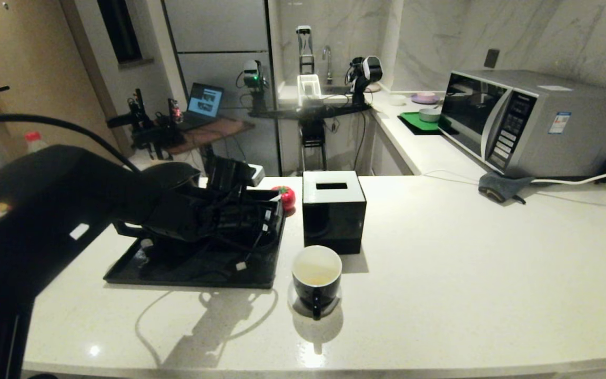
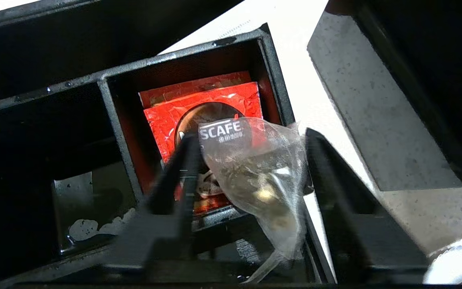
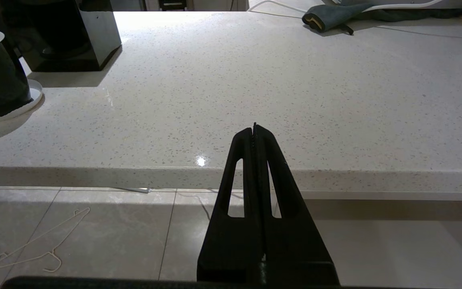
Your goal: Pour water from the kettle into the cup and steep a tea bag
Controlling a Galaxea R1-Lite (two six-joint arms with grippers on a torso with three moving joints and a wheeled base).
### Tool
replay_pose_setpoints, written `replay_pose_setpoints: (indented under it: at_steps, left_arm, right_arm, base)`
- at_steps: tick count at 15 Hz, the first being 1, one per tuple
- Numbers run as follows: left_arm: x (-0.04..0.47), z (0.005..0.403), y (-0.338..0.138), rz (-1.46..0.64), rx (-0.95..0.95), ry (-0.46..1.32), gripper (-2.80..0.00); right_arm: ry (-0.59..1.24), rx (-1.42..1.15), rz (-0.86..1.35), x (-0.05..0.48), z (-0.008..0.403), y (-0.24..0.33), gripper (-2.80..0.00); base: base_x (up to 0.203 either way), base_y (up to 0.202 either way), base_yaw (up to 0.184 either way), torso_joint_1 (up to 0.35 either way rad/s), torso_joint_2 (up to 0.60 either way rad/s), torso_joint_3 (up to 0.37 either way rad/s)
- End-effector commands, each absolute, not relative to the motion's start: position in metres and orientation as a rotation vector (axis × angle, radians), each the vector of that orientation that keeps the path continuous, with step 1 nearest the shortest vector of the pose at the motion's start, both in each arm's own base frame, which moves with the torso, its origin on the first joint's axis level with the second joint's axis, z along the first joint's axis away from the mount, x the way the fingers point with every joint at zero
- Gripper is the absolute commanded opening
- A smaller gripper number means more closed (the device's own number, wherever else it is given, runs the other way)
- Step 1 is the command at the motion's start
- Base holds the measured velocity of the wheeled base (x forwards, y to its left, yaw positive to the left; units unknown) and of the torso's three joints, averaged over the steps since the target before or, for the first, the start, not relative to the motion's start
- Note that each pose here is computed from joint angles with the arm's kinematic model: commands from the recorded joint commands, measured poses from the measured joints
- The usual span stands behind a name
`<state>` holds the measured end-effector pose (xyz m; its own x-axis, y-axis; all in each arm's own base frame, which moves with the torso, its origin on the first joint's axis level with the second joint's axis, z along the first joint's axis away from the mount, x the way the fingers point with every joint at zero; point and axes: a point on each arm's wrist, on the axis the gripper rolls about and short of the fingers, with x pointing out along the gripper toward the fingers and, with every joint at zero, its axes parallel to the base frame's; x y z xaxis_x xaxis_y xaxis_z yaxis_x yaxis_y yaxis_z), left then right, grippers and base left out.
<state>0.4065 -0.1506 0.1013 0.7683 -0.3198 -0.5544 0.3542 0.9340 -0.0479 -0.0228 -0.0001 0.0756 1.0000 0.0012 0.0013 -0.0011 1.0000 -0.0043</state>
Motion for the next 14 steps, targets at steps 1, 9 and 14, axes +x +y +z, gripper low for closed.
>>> replay_pose_setpoints:
  at_steps: [1,9,14]
  left_arm:
    - [0.407,0.101,-0.151,-0.366,0.060,0.590,-2.80]
    - [0.407,0.110,-0.151,-0.370,0.050,0.542,-2.80]
    - [0.401,0.131,-0.149,-0.372,0.044,0.492,-2.80]
  right_arm:
    - [-0.002,-0.005,0.002,-0.023,0.076,0.000,-2.80]
    - [-0.002,-0.005,0.002,-0.023,0.076,0.000,-2.80]
    - [-0.002,-0.005,0.002,-0.023,0.076,0.000,-2.80]
  base:
    - [0.000,0.000,0.000,0.000,0.00,0.000]
    - [0.000,0.000,0.000,0.000,0.00,0.000]
    - [0.000,0.000,0.000,0.000,0.00,0.000]
